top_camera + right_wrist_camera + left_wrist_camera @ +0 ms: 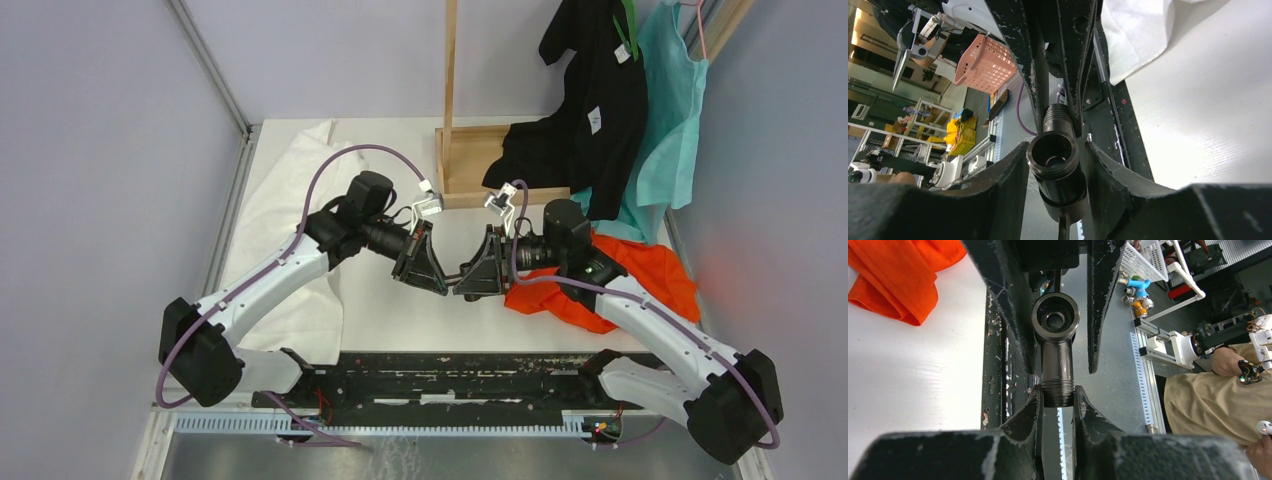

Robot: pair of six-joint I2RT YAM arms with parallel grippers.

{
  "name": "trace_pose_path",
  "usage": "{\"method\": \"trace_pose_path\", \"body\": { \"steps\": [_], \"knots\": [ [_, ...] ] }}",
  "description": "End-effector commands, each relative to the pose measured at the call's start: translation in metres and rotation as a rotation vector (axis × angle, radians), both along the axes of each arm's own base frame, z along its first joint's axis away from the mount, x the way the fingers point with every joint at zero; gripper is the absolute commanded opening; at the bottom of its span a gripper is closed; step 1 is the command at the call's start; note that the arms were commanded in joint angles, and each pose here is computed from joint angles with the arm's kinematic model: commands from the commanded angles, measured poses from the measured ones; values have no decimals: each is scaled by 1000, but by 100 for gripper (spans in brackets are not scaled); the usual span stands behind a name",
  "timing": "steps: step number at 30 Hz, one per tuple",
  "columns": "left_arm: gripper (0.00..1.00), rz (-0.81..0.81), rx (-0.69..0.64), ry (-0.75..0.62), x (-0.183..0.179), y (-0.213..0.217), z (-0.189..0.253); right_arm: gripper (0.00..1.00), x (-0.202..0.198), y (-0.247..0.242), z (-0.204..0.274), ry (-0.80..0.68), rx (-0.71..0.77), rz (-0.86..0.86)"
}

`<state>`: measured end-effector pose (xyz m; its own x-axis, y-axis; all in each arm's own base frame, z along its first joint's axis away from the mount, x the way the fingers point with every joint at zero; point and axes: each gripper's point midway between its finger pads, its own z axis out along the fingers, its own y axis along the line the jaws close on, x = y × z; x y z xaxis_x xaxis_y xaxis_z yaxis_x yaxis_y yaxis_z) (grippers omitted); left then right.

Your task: Install the water faucets

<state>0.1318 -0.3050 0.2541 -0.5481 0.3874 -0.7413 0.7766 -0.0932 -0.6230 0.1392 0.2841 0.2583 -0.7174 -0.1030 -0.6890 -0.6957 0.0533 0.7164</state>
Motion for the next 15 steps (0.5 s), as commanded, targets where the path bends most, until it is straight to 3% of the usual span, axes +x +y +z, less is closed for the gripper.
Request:
{"method": "trace_pose_path", "body": {
  "steps": [1,7,15],
  "knots": [
    [3,-38,-83,-90,4,-5,24,45,-6,0,26,-102,42,71],
    [3,-42,-80,-84,5,-6,21,41,-7,0,21,-88,28,84],
    [3,-45,-80,-81,6,-7,21,50,-5,2,22,-82,39,82]
  ]
}}
